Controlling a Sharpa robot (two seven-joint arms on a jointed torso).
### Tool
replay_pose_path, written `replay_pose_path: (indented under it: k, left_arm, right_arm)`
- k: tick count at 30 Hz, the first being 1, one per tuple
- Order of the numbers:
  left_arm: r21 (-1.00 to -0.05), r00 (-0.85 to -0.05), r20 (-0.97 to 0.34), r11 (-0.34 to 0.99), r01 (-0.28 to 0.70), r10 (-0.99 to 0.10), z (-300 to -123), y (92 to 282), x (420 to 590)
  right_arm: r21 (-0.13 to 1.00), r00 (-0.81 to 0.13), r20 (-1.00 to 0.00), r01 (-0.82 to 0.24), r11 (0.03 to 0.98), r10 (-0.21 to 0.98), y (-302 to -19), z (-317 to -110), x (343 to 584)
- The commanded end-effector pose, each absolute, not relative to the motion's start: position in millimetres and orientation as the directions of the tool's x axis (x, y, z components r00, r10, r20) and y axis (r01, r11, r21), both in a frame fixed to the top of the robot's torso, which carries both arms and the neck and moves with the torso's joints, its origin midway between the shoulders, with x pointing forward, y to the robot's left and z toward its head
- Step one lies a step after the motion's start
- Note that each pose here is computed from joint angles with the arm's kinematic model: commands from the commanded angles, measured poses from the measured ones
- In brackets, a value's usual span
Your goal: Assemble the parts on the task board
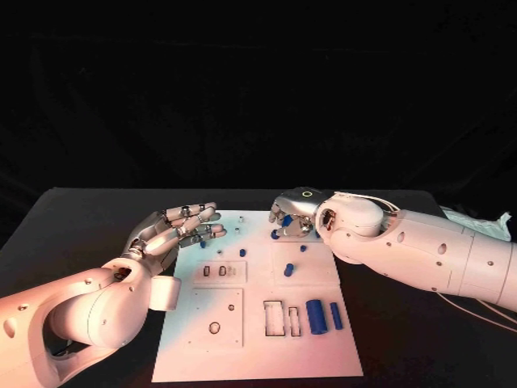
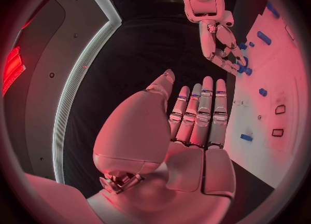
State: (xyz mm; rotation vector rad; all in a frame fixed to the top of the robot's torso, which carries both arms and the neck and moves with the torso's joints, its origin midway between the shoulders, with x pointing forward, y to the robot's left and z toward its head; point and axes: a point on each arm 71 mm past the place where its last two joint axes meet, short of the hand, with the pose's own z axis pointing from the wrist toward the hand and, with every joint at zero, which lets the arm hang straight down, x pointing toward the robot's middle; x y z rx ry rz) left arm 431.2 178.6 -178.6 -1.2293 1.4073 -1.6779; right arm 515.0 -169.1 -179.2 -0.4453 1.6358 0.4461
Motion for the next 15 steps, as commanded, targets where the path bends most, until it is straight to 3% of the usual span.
replay_pose_path:
  k: [1,15]
  left_arm:
    - [-0.961,-0.4,0.277,-0.257,-0.105,-0.873,-176.3,175.8,430.1]
    - [-0.96,-0.405,0.279,-0.258,-0.107,-0.871,-176.1,176.0,430.5]
  right_arm:
    - [0.0,-0.122,-0.989,-0.538,0.843,-0.078,-167.7,-181.8,514.8]
    - [-0.002,-0.147,-0.984,-0.546,0.838,-0.098,-166.6,-184.2,514.3]
